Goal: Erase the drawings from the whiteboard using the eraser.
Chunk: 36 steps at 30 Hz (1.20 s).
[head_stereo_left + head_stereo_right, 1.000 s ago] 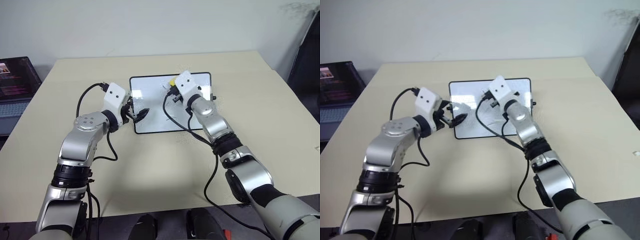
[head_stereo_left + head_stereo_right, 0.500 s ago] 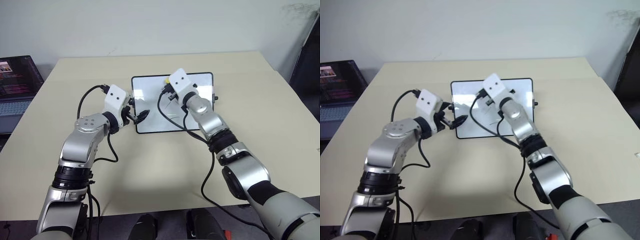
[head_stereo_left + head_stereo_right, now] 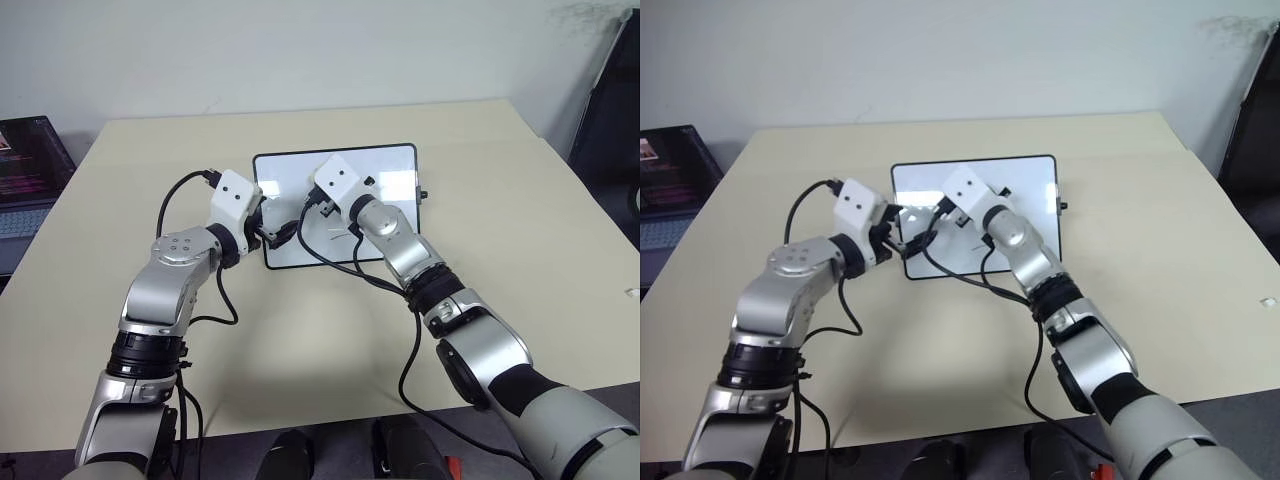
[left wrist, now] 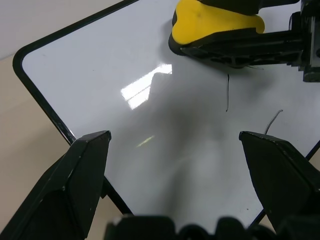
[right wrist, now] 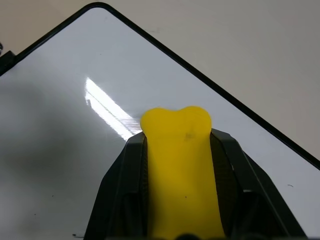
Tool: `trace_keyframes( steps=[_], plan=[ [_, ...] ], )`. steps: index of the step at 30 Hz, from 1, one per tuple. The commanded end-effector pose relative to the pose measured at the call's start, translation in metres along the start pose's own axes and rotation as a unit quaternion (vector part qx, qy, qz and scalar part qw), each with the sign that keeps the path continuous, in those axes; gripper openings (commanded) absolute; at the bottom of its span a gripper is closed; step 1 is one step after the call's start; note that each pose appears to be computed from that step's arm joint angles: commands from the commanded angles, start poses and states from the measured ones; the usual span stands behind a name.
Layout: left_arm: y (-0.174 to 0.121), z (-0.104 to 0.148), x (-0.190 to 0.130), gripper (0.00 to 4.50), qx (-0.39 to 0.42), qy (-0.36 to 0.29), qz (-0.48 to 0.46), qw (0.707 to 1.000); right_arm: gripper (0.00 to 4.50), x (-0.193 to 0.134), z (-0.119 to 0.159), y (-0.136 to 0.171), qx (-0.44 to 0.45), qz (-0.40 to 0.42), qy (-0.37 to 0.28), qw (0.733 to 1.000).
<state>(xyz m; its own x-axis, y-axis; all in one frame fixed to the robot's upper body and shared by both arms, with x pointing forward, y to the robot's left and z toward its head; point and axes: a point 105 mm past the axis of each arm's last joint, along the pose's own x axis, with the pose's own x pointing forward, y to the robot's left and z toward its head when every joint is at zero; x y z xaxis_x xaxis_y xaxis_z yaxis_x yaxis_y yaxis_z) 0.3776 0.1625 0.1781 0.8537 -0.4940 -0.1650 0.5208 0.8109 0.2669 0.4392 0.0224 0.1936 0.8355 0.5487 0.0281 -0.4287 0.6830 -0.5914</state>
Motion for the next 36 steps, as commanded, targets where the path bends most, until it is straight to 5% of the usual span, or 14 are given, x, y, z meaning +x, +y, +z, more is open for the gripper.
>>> trace_keyframes(
  steps=[1, 6, 20, 29, 36],
  plan=[
    [0.001, 0.020, -0.005, 4.50, 0.025, -0.031, 0.007, 0.999, 1.33, -0.002, -0.004, -0.019, 0.002, -0.032, 0.007, 0.999],
    [0.000, 0.020, -0.005, 4.50, 0.024, -0.031, 0.005, 0.999, 1.33, -0.007, -0.016, -0.035, -0.013, -0.048, 0.025, 0.998],
    [-0.001, 0.020, -0.004, 4.50, 0.022, -0.033, 0.003, 0.999, 1.33, -0.011, -0.034, 0.002, -0.030, 0.038, 0.054, 0.997],
    [0.001, 0.017, -0.008, 4.50, 0.010, -0.031, 0.005, 0.999, 1.33, -0.021, 0.005, -0.040, 0.114, -0.012, -0.048, 0.992],
    [0.006, 0.010, -0.019, 4.50, -0.053, -0.030, -0.001, 0.998, 1.33, -0.066, 0.023, -0.057, 0.177, 0.028, -0.103, 0.978]
  ],
)
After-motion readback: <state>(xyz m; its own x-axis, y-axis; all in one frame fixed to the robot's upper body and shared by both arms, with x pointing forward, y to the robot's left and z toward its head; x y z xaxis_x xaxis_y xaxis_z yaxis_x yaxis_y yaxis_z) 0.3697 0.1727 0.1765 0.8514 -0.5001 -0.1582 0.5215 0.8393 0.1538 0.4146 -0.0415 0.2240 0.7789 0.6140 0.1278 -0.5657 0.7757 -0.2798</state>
